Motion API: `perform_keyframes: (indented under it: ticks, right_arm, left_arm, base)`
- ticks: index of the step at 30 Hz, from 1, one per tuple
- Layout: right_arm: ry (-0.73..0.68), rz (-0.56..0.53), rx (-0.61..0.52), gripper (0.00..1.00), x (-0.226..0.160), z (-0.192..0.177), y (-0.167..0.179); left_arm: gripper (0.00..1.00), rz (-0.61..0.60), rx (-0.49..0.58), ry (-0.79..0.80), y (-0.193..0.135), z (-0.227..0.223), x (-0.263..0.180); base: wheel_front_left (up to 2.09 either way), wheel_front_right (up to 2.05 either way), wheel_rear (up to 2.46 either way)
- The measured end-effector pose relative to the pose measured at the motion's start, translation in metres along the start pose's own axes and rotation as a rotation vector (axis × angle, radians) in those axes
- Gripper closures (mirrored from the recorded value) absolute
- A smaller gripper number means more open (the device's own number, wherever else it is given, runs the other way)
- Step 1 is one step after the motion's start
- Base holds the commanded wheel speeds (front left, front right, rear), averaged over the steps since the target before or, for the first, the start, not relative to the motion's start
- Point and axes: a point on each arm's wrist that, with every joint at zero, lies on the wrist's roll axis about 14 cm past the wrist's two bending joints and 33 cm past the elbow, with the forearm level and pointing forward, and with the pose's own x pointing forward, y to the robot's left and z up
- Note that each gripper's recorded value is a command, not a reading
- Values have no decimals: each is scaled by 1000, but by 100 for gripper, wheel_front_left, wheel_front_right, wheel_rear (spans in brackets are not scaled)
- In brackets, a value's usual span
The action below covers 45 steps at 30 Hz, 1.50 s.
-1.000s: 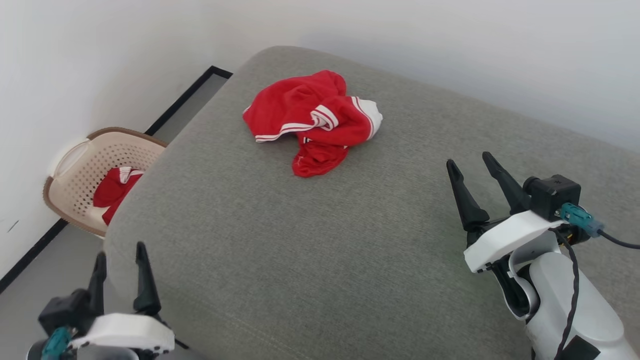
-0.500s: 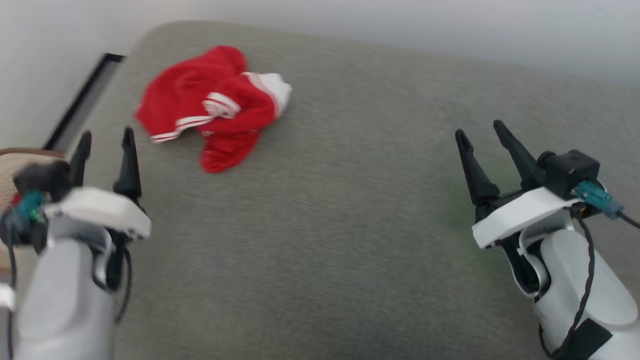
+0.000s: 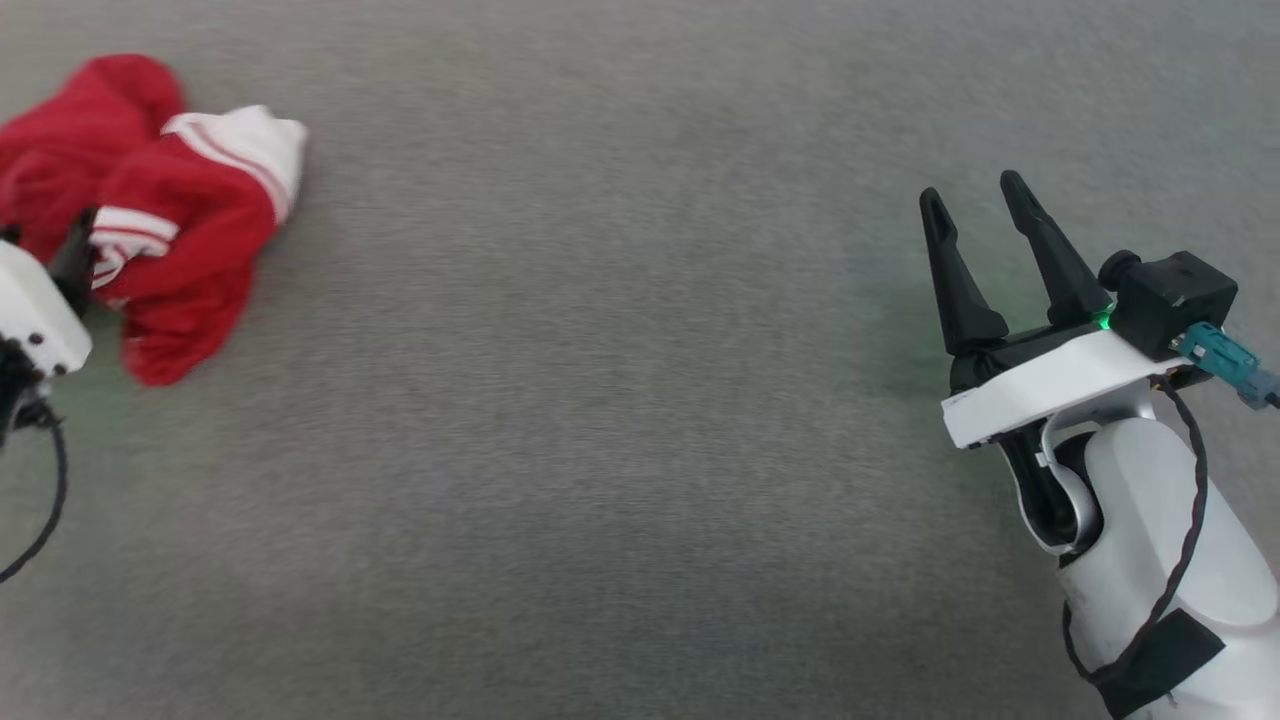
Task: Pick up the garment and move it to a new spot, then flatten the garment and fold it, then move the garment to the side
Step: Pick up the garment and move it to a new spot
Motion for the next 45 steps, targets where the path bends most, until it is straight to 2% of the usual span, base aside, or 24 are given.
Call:
perform_keyframes:
  ticks: [2, 9, 17, 18, 19, 20, 25, 28, 32, 37, 45]
  right_arm:
    - [6, -30, 1, 0, -5, -3, -10]
    - [29, -108, -8, 0, -17, -13, -40]
    - [31, -139, -30, 0, -22, -12, -53]
    - [27, -140, -34, 0, -23, -10, -53]
    - [22, -140, -35, 0, -23, -8, -53]
    - [16, -140, -37, 0, -24, -5, -53]
    - [-14, -142, -43, 0, -29, 11, -50]
    - [-31, -138, -43, 0, -36, 20, -45]
    - [-64, -123, -31, 0, -42, 34, -33]
    - [-95, -113, -15, 0, -50, 47, -22]
    - [-125, -186, 22, 0, -69, 54, -37]
  left_arm:
    - [0, -14, 16, 107, -4, -18, 11]
    - [0, -60, 5, 331, -23, -66, 39]
    - [1, -61, 4, 396, -27, -81, 57]
    - [18, -62, 15, 385, -28, -79, 57]
    - [64, -66, 24, 359, -30, -75, 58]
    - [100, -70, 24, 331, -32, -71, 58]
    - [100, -129, 48, 171, -54, -42, 51]
    - [100, -166, 73, 32, -65, -5, 40]
    - [100, -229, 55, -123, -84, 45, 18]
    - [100, -399, 92, -234, -141, 82, -14]
    - [100, -773, 150, -290, -273, 99, -56]
  base:
    - [0, 0, 0]
    - [0, 0, 0]
    - [0, 0, 0]
    - [0, 0, 0]
    - [0, 0, 0]
    - [0, 0, 0]
    - [0, 0, 0]
    - [0, 0, 0]
    - [0, 0, 0]
    - [0, 0, 0]
    - [0, 0, 0]
